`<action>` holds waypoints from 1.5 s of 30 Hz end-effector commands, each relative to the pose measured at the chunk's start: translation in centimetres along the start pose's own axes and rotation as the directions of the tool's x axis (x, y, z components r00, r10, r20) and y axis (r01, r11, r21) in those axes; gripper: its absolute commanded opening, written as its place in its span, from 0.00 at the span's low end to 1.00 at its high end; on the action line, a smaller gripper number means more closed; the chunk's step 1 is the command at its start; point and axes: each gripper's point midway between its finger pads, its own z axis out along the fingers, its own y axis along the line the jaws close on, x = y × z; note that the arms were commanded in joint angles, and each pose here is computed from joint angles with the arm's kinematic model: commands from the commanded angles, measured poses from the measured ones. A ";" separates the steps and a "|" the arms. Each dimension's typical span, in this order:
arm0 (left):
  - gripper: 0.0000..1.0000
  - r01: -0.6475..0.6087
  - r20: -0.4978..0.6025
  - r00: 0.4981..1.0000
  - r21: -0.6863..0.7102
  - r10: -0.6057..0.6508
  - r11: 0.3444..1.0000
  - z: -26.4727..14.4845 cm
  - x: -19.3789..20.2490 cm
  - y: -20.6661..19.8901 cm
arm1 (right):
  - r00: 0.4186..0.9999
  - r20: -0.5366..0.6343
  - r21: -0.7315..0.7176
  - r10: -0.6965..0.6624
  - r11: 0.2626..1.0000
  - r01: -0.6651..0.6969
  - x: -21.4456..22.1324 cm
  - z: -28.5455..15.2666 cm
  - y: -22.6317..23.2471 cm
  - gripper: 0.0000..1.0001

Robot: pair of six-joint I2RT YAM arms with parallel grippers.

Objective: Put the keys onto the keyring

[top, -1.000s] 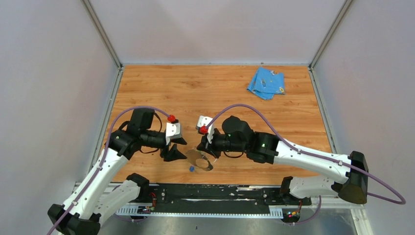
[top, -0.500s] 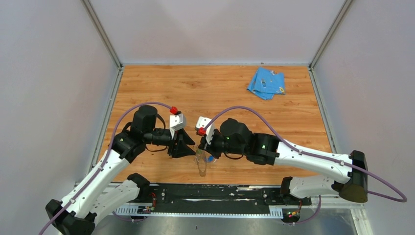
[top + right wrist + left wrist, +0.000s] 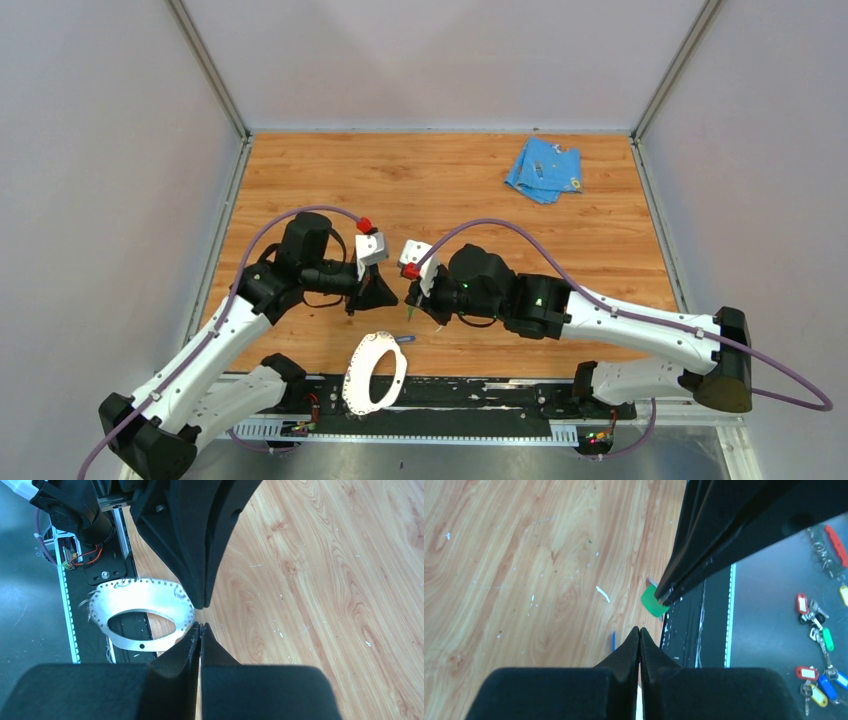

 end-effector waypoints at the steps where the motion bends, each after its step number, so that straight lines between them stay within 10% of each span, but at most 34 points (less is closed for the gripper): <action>1: 0.00 -0.107 -0.084 0.991 0.012 0.107 0.994 -0.6 2.5 -0.2 | 0.999 0.045 0.031 -0.020 0.999 0.018 -1.5 -1.1 -0.3 0.00; 8: 0.03 -0.307 -0.163 0.943 -0.080 0.291 0.948 -1.7 3.8 2.1 | 0.998 -0.070 0.194 0.010 0.981 0.004 3.6 -2.1 -3.3 0.01; 16: 0.44 -0.303 -0.190 0.945 -0.211 0.265 0.929 -2.8 1.4 4.5 | 0.928 -0.272 0.385 0.253 0.913 -0.136 17.0 -1.6 -6.7 0.00; 22: 0.75 -0.196 -0.235 0.962 -0.238 0.140 0.951 -4.0 2.3 6.0 | 0.935 -0.292 0.269 0.199 0.956 -0.119 16.7 0.2 -4.9 0.49; 23: 0.80 -0.174 -0.263 0.959 -0.249 0.106 0.953 -4.7 2.7 6.7 | 0.970 -0.237 0.063 0.044 0.998 -0.030 14.3 1.2 -1.5 0.62; 32: 0.81 -0.163 -0.302 0.953 -0.408 0.036 0.898 -7.8 3.0 10.6 | 0.964 -0.216 -0.388 -0.158 0.919 0.064 12.5 4.8 8.9 0.68; 45: 0.82 -0.216 -0.355 0.935 -0.568 0.001 0.794 -12.4 2.9 14.0 | 0.924 -0.343 -0.439 -0.171 0.898 0.003 14.6 10.5 15.6 0.63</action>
